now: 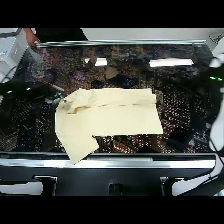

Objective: Fold the clothes and pants, and hang the long-sleeved shirts on hangers.

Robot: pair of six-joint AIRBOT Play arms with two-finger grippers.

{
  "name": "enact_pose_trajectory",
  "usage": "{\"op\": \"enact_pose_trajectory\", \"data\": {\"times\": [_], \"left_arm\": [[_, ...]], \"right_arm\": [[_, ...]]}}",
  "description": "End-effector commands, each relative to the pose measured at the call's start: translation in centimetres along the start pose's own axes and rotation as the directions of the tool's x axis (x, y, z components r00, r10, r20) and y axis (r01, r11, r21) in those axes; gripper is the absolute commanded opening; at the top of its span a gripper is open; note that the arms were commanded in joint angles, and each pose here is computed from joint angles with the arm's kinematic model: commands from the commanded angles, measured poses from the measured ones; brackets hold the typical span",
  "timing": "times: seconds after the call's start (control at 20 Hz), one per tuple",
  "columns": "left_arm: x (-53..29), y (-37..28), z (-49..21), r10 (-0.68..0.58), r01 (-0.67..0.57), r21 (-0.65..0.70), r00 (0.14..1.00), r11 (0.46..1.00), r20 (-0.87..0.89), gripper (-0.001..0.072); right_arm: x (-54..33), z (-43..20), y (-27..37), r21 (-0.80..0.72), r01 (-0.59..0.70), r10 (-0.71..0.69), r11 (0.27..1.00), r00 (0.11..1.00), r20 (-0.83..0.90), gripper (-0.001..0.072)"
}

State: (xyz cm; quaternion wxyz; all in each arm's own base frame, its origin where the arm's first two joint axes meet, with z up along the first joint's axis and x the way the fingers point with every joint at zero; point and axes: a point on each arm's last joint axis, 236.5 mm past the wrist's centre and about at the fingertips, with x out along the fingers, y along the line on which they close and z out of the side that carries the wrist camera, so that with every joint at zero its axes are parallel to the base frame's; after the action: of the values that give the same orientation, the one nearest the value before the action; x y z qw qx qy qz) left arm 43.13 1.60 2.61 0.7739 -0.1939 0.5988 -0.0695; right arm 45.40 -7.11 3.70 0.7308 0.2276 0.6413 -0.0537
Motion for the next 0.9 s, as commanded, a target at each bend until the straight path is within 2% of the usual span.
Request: {"op": "enact_pose_trajectory", "data": {"times": [0.0,0.05,0.1,0.2,0.3,0.5,0.75,0.8,0.85], "left_arm": [[-1.2,5.4,-8.3,-0.001,-0.036,-0.169,0.978,0.985,-0.211,0.0621],[0.2,6.0,-10.9,-0.012,-0.033,-0.182,0.97,0.983,-0.242,0.0618],[1.9,6.5,-13.3,-0.018,-0.031,-0.185,0.966,0.982,-0.258,0.0577],[4.7,5.6,-15.8,-0.083,0.034,-0.202,0.968,0.979,-0.238,0.0577],[6.5,4.5,-16.2,-0.142,0.094,-0.232,0.969,0.968,-0.2,0.0576],[8.2,3.8,-15.3,-0.121,0.088,-0.197,0.979,0.976,-0.164,0.0577],[10.5,1.9,-16.6,-0.123,0.091,-0.142,0.963,0.986,-0.239,0.0571],[10.6,1.6,-16.8,-0.125,0.094,-0.134,0.96,0.987,-0.25,0.0437],[10.5,1.5,-16.8,-0.126,0.095,-0.132,0.96,0.987,-0.249,0.0224]], "right_arm": [[-1.5,-4.8,-6.1,0.096,0.046,-0.033,0.994,0.991,-0.131,0.0629],[-0.7,-6.3,-6.3,0.075,0.043,-0.031,0.996,0.987,-0.159,0.0629],[0.3,-7.8,-6.2,0.063,0.026,-0.014,0.998,0.982,-0.186,0.063],[1.6,-10.4,-4.8,0.018,-0.065,0.068,0.998,0.969,-0.238,0.0631],[2.0,-11.4,-4.3,0.007,-0.093,0.092,0.996,0.962,-0.256,0.0632],[1.9,-11.4,-4.1,0.018,-0.098,0.1,0.995,0.962,-0.255,0.0631],[2.0,-11.4,-4.2,0.017,-0.095,0.096,0.995,0.962,-0.254,0.0631],[2.0,-11.4,-4.4,0.016,-0.088,0.089,0.996,0.963,-0.254,0.0631],[2.1,-11.3,-4.9,0.016,-0.066,0.068,0.998,0.966,-0.249,0.0631]]}}
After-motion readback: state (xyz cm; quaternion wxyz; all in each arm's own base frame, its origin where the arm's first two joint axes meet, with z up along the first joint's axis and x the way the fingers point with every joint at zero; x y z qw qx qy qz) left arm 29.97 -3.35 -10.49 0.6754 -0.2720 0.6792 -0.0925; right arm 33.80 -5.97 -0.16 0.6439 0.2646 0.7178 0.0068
